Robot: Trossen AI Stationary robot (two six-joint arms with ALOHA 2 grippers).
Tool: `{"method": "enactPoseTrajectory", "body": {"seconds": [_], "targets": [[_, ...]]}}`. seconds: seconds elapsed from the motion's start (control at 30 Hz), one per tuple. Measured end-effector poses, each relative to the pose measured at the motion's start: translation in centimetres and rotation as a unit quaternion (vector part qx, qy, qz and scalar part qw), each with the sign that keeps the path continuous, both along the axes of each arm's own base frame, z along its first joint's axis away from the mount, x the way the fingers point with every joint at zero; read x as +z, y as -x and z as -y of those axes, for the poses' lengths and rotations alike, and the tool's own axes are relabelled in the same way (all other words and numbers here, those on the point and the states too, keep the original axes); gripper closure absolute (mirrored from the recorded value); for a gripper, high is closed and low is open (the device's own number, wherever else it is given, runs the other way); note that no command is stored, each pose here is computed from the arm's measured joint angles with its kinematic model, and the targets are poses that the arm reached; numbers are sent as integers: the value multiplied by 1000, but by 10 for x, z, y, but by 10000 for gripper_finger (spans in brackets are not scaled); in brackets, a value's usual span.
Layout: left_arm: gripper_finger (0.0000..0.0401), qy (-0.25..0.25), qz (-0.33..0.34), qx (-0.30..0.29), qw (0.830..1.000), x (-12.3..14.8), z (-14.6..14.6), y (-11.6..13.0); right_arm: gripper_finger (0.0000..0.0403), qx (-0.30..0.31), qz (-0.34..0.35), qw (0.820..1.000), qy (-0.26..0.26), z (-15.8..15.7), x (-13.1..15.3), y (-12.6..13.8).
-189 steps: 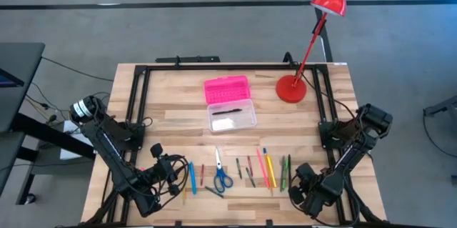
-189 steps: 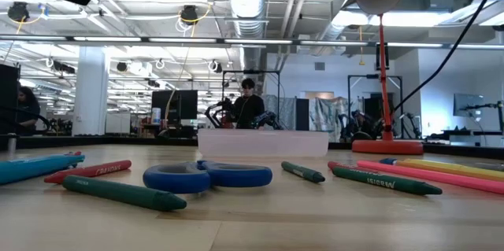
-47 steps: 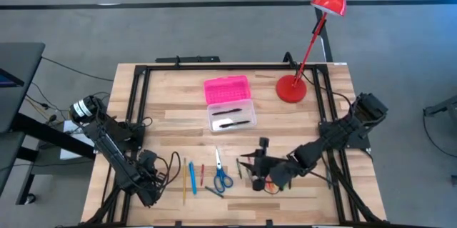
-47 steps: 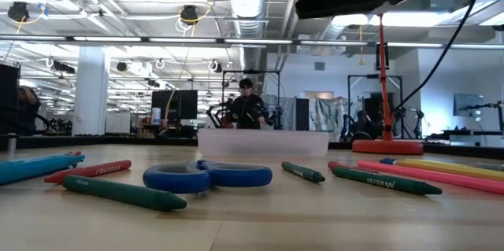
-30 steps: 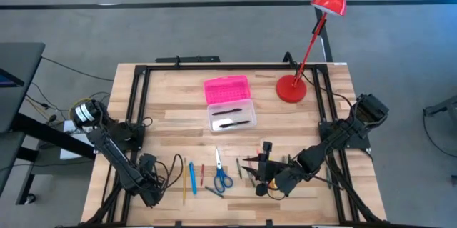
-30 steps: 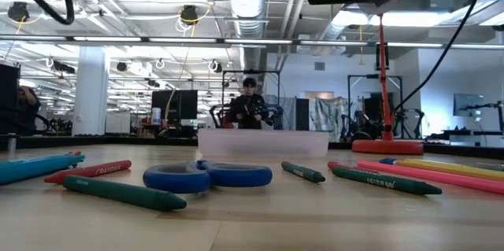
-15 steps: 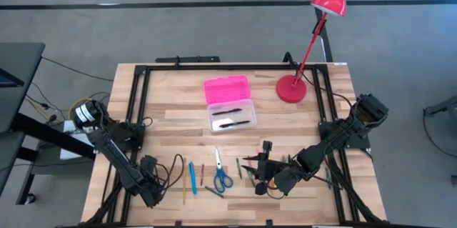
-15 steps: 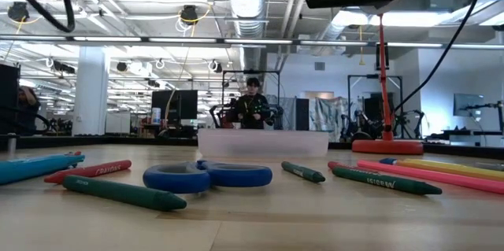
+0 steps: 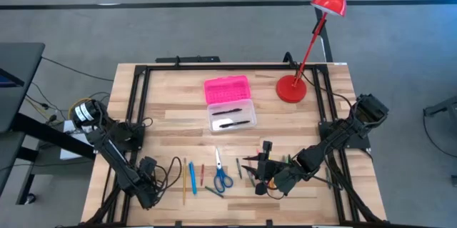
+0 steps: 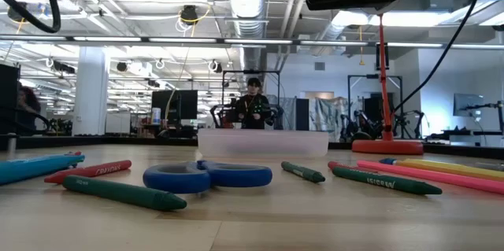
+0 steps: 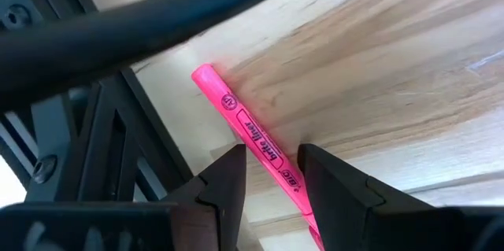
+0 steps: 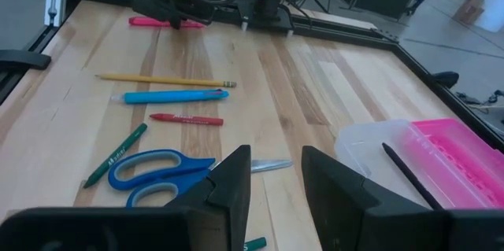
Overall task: Pick & place school supplies into a supply box
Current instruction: Put the pink pen into the pink supply box
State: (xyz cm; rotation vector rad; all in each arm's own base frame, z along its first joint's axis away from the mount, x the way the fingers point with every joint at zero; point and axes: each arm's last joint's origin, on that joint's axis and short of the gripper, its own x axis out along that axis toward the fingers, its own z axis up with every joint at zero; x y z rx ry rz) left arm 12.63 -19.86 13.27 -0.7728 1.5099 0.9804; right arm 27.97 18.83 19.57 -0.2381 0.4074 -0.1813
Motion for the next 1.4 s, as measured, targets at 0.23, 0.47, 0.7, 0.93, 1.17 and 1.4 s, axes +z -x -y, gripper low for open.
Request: {"method": "enactPoseTrajectory", "body": {"seconds": [0.23, 0.47, 0.7, 0.93, 1.17, 1.4], "targets": [[274, 0, 33, -23, 999, -1, 2, -3, 295, 0, 0, 1000, 0, 0, 0, 0], [274, 2, 58, -24, 998, -1, 4, -6, 295, -1, -2, 1000, -2, 0, -1, 0], [291, 7, 67, -24, 997, -1, 5, -8, 295, -1, -2, 1000, -2, 0, -1, 0], [356, 14, 67, -40, 997, -1, 6, -8, 295, -5, -12, 1000, -2, 1, -3, 1], [374, 7, 79, -73, 994, -1, 4, -11, 295, -6, -15, 1000, -1, 1, -3, 2], [362, -8, 79, -91, 993, -1, -8, -25, 295, -6, -14, 1000, -2, 1, -3, 2]]}}
